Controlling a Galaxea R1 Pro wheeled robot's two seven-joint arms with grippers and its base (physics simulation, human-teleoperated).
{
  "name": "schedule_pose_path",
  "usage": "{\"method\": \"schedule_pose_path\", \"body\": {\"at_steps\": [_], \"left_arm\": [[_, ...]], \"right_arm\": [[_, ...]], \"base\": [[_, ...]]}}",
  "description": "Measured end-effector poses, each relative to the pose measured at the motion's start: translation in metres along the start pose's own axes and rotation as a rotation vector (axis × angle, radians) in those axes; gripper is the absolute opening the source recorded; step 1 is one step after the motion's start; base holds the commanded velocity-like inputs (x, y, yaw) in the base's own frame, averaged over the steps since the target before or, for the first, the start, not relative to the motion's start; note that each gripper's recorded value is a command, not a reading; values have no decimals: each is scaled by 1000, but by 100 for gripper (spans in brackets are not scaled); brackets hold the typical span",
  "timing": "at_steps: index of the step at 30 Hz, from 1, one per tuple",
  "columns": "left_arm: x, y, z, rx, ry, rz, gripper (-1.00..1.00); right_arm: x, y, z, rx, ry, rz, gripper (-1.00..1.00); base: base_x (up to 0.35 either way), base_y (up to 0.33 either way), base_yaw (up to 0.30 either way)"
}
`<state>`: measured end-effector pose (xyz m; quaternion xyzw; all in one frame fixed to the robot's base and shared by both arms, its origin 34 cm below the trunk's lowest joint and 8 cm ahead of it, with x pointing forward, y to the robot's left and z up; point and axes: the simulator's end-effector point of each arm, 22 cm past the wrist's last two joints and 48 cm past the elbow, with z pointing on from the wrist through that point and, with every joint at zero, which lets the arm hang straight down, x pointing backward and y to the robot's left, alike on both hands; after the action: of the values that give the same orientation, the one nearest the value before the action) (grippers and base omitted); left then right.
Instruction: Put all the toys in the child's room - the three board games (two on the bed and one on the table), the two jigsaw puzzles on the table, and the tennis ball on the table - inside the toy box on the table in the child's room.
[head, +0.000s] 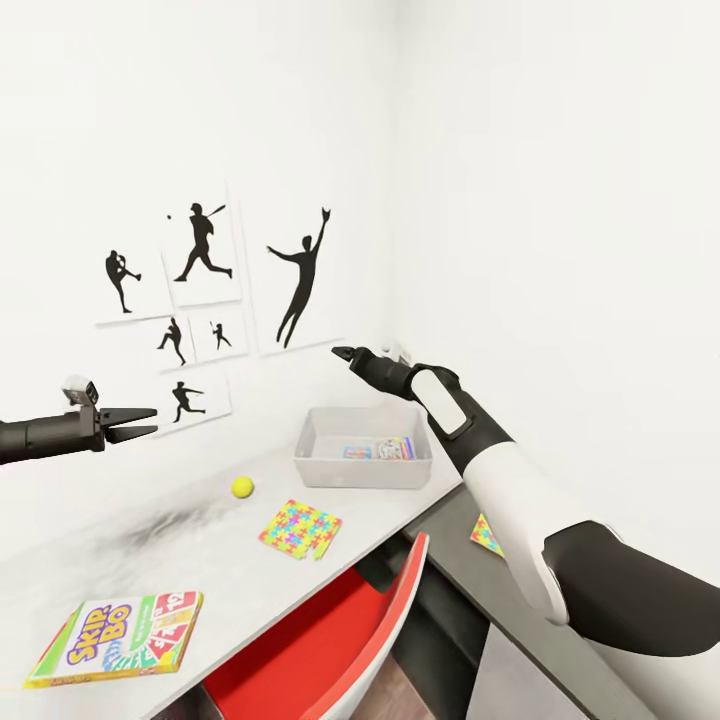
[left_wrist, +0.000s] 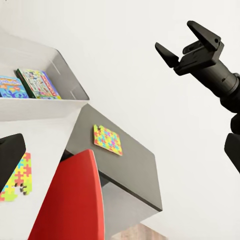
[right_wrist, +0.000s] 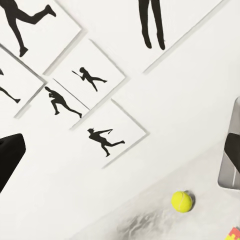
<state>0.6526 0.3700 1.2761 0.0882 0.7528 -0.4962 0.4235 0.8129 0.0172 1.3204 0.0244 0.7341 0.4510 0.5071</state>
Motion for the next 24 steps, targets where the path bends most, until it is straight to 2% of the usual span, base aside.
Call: {"method": "schedule_pose_path", "body": {"at_steps": [20, 24], "left_arm": [[-7, -17, -8, 10, -17, 26, 100], [-8, -20, -9, 12, -19, 31, 100]], "right_arm": [[-6, 14, -10, -5, -18, -16, 100], [-8, 17, -12, -8, -22, -18, 100]], "base": [[-2, 1, 0], [-110, 26, 0]]}}
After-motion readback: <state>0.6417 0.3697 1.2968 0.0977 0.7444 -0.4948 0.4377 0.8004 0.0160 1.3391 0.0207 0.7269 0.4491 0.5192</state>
